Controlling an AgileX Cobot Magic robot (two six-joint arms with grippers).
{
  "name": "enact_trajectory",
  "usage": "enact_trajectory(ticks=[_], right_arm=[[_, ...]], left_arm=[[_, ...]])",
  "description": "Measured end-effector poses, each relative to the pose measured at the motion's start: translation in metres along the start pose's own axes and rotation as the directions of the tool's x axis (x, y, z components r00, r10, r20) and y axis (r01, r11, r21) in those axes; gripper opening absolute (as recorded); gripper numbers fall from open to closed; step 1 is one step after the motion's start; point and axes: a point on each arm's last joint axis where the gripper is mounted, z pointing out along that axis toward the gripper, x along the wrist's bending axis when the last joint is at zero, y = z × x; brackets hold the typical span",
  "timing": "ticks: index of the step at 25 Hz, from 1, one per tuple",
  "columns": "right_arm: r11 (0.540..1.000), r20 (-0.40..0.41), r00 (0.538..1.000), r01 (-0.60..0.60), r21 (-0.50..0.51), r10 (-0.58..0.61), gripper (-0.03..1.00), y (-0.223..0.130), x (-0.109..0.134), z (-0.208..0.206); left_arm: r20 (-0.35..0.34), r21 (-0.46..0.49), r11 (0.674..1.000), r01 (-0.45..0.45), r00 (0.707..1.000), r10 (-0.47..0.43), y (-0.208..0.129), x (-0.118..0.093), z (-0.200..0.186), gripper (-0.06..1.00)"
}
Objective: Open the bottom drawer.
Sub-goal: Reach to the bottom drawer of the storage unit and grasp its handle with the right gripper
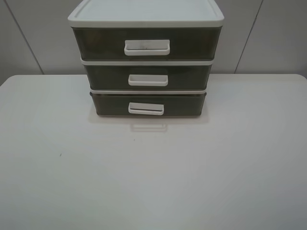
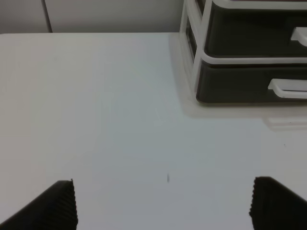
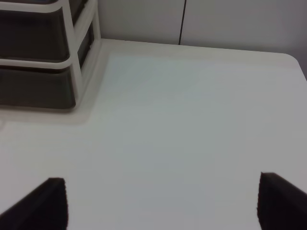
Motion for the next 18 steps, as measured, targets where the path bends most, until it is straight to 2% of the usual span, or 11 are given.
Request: enact_trajectory(ticks=[18], right_arm=[[1.000, 0.000, 1.000, 0.000, 0.000, 0.000, 0.78, 0.0000, 0.0000, 0.0000]], left_arm=[[0.000, 0.000, 1.000, 0.000, 1.000, 0.000, 0.0000, 0.0000, 0.0000, 0.74]])
